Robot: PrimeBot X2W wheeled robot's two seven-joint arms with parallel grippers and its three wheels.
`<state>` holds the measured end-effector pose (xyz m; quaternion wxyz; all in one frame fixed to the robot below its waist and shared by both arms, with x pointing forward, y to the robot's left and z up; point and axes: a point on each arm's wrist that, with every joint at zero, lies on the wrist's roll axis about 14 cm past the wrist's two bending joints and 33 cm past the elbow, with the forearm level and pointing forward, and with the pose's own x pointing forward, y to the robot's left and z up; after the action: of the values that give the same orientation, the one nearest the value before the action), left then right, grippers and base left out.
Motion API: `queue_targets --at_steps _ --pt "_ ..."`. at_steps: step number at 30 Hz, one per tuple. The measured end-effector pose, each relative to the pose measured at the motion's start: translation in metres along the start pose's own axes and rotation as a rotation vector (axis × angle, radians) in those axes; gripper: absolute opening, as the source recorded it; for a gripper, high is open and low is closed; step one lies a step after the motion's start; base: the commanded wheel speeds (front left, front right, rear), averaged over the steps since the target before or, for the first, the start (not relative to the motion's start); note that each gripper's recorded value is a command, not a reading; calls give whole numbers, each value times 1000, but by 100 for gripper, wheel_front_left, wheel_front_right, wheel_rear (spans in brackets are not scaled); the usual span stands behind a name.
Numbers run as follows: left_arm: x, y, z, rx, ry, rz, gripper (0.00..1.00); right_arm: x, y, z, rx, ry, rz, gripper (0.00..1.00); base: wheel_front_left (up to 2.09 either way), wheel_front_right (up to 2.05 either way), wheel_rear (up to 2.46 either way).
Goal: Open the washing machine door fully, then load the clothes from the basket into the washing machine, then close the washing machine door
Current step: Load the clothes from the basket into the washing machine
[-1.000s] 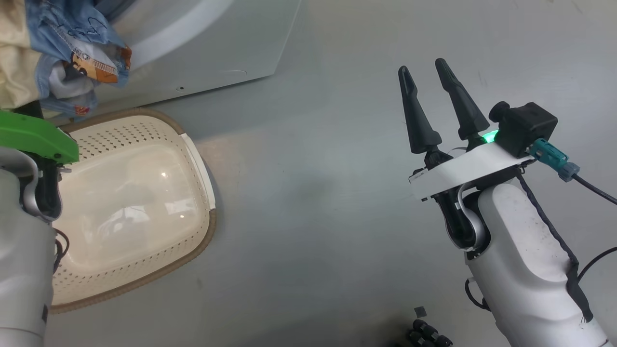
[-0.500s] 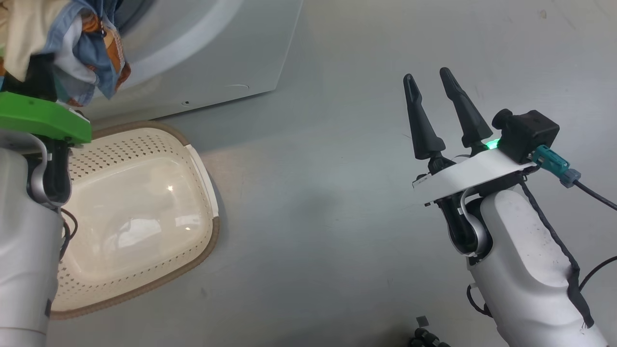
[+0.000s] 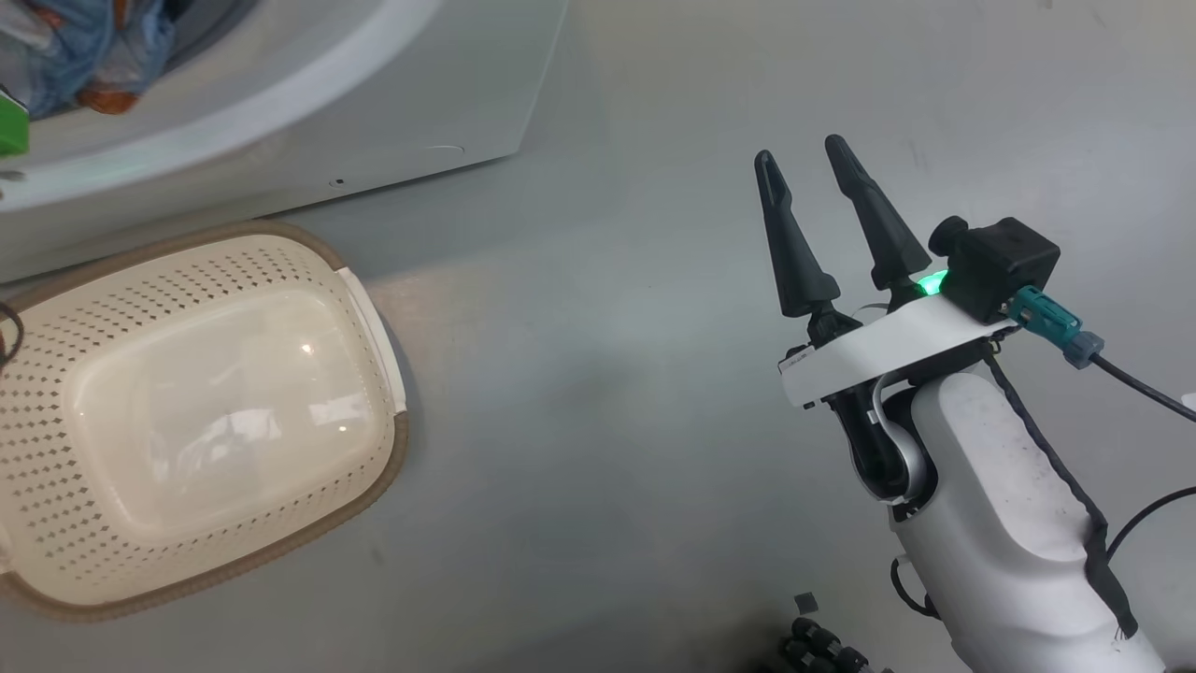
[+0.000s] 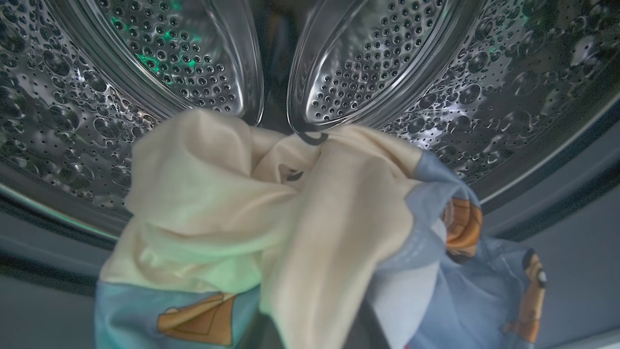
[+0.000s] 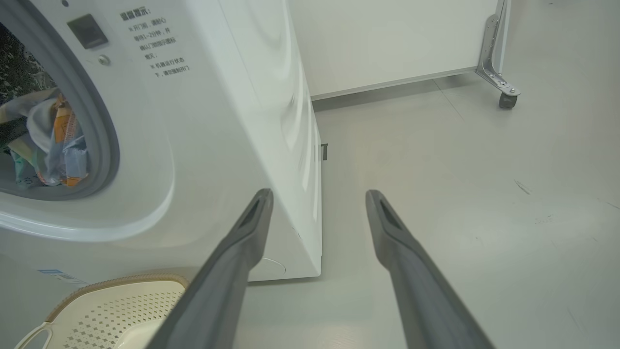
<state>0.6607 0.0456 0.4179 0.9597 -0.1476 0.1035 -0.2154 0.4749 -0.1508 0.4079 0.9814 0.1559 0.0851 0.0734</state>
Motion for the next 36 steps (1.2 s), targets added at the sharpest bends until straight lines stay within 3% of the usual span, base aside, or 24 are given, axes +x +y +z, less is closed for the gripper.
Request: queue_targets --at_steps 11,19,20,21,29,36 --pt "44 18 10 -26 -4 44 0 -7 -9 -20 5 55 -29 100 0 0 0" --pt "73 12 49 -21 -179 39 0 -11 -20 -31 -2 91 -58 100 0 0 0" --pt "74 14 41 -25 -152 46 34 -11 -21 -32 -3 92 -61 100 0 0 0" --pt "75 16 29 -29 -106 54 100 -12 -21 -32 -2 93 -62 100 0 0 0" --pt "70 12 -9 -33 28 71 100 -8 -17 -29 1 83 -51 100 0 0 0" --pt "59 15 -6 -26 36 82 100 -2 -9 -21 2 59 -23 100 0 0 0"
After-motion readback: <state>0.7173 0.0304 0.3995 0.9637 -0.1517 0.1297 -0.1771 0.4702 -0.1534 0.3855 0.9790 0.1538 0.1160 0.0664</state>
